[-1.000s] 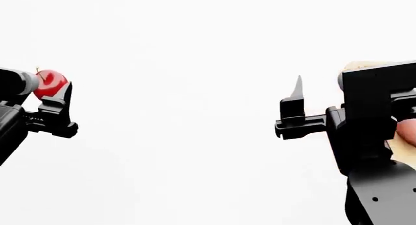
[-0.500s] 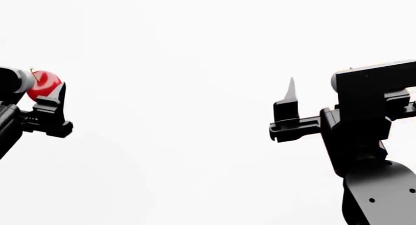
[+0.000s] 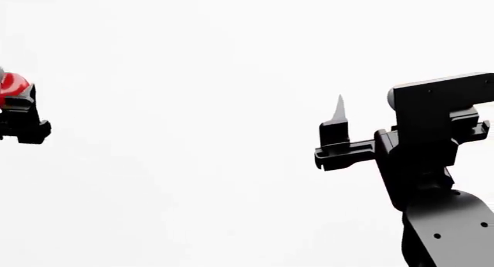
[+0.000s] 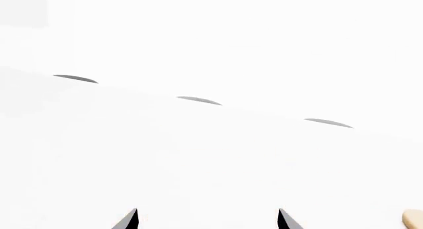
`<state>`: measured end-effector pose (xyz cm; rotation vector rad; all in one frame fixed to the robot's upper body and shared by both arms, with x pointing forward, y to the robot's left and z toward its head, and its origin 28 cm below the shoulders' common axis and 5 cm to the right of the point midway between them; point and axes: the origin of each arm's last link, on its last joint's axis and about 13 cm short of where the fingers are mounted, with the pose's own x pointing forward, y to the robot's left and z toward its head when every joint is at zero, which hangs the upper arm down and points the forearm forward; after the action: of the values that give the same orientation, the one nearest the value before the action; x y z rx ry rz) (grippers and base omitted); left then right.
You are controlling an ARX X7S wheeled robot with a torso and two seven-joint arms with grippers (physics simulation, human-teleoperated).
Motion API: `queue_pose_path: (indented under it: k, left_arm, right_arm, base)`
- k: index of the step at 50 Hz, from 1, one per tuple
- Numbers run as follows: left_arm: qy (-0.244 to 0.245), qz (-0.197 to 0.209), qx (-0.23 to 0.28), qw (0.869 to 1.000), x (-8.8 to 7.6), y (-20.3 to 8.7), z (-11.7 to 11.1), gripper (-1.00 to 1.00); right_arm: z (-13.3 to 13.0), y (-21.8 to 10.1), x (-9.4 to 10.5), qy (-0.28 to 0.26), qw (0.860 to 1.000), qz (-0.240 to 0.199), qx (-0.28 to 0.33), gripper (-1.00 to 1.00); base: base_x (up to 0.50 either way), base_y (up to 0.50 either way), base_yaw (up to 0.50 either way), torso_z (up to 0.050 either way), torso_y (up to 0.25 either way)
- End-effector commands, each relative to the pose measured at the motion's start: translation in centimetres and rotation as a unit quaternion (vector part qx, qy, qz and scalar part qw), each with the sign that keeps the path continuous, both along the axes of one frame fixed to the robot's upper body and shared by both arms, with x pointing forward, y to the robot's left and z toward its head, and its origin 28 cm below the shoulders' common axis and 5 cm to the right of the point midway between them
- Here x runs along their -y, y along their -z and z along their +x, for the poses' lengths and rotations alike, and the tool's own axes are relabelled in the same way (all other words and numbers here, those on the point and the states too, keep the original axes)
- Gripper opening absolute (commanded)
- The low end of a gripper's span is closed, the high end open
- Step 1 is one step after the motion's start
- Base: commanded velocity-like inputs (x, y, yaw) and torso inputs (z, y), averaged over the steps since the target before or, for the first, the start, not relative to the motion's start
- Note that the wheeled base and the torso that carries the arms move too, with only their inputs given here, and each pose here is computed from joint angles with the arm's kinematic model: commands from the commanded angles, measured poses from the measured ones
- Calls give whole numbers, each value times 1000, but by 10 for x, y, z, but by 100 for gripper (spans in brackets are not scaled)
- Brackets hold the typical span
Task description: Place the cherry and the sweet potato on separate cutting boards.
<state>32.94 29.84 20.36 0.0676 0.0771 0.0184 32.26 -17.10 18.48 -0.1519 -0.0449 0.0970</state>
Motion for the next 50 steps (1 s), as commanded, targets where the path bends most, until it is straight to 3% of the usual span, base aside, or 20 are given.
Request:
queue_pose_path:
  k: [1,8,12,19,30,38,50]
  left_arm:
    - [-99,-7,-1,995,-41,-10,-3,-100]
    - [-179,-10,-6,984,-75,-9,-14,-100]
    - [-200,-20,-19,979,-83,3,-14,-100]
    - [-241,-21,-25,970,-102,-2,-13,-100]
    - [-267,-2,-48,963,-114,-6,0,-100]
    - [-264,5,-56,963,-113,-10,12,-100]
    - [-266,7,-63,962,-116,-7,14,-100]
  right_arm:
    - [2,-2,-2,-3,1000,5,2,100]
    - [2,-2,-4,-6,1000,9,2,100]
    - [3,-1,-4,-6,1000,9,4,100]
    - [1,1,-4,-5,1000,8,4,100]
    - [3,5,-5,-7,1000,5,0,100]
    - [2,2,-6,-10,1000,1,-2,100]
    - [-1,2,-6,-18,1000,-9,0,100]
  base:
    - [0,0,0,0,0]
    - [0,0,0,0,0]
    - [0,0,0,0,0]
    - [0,0,0,0,0]
    - [0,0,0,0,0]
    - [0,0,0,0,0]
    - [50,63,0,0,0]
